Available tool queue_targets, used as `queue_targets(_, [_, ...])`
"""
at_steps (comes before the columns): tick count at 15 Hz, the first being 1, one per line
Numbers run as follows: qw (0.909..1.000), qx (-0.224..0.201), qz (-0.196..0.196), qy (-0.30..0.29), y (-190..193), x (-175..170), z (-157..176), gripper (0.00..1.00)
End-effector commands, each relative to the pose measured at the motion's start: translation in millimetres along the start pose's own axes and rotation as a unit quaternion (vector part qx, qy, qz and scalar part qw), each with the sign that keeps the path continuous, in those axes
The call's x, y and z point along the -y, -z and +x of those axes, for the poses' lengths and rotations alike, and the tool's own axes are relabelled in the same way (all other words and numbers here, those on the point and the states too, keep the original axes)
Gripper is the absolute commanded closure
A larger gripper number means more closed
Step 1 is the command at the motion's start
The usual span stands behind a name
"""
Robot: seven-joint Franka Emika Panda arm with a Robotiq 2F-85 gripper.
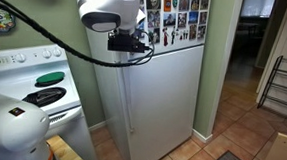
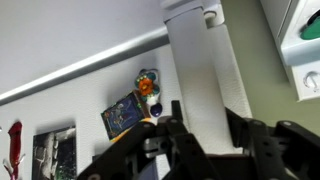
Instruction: Open the top fridge door.
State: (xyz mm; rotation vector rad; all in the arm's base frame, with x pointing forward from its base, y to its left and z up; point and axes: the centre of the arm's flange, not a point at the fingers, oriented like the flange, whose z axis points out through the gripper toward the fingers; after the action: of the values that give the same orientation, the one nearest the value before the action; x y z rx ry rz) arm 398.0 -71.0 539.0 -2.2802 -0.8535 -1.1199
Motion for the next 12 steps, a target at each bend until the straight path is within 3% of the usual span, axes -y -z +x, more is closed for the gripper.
queue_targets(1, [1.0, -0.003, -0.002, 0.006, -2.8, -6.6, -5.1, 0.93])
queue_targets(7, [0.9997, 0.006, -0.024, 0.001, 5.5, -11.7, -13.5, 0.94])
queue_targets(12, [0.9996, 0.005, -0.026, -0.009, 3.9, -23.0, -24.6, 1.0])
